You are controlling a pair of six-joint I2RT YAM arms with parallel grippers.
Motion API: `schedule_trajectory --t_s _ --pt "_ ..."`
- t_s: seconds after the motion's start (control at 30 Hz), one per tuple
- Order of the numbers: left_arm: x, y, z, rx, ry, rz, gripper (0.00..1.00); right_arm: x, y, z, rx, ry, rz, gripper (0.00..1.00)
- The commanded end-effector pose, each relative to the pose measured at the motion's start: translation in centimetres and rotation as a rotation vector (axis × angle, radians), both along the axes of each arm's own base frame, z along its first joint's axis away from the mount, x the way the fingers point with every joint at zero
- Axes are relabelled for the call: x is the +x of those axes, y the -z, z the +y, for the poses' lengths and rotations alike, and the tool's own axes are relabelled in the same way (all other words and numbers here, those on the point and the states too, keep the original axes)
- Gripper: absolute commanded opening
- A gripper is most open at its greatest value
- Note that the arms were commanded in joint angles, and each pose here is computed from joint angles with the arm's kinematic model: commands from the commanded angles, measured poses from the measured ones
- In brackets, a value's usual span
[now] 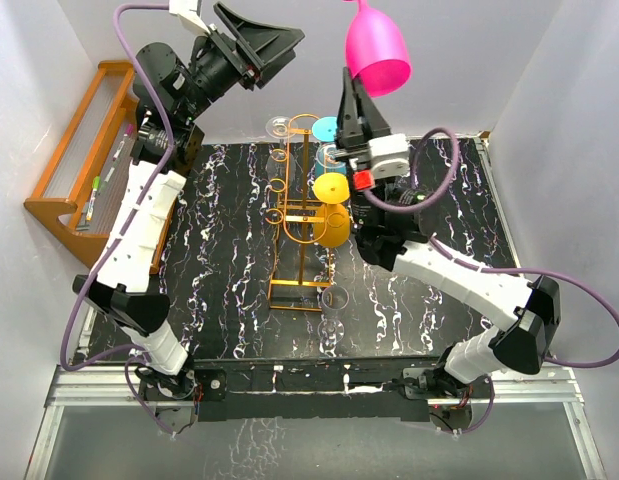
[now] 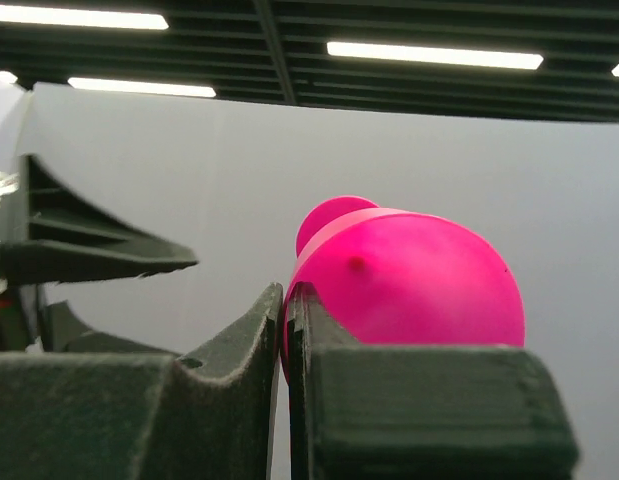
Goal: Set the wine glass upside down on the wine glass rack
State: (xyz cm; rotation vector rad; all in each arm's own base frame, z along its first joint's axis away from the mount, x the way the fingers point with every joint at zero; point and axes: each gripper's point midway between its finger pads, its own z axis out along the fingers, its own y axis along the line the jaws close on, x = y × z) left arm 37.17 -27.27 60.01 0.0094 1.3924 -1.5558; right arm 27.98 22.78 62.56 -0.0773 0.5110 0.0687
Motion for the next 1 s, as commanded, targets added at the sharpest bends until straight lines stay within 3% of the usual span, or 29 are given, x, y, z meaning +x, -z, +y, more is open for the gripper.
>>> schedule_trajectory --t_s 0.0,0.33,0.7,0.97 --pt "-3.2 -3.5 -0.5 -0.083 0.084 -0.071 0.97 -1.5 -1.6 3.0 -0.256 0.074 -0.108 0.07" --pt "-6.0 -6.5 -0.2 -0.129 0.126 -0.142 0.97 -1.2 1.0 6.7 -0.627 0.192 -0.160 0.07" --pt "-5.4 -5.9 -0.4 -0.128 0.124 -0.126 0.96 -0.7 2.5 7.5 -0.770 0.253 -0.166 0.07" --pt "-5.7 -6.8 -0.3 -0.132 0.120 -0.177 0.78 -0.4 5.5 8.6 -0.941 0.274 -0.173 0.07"
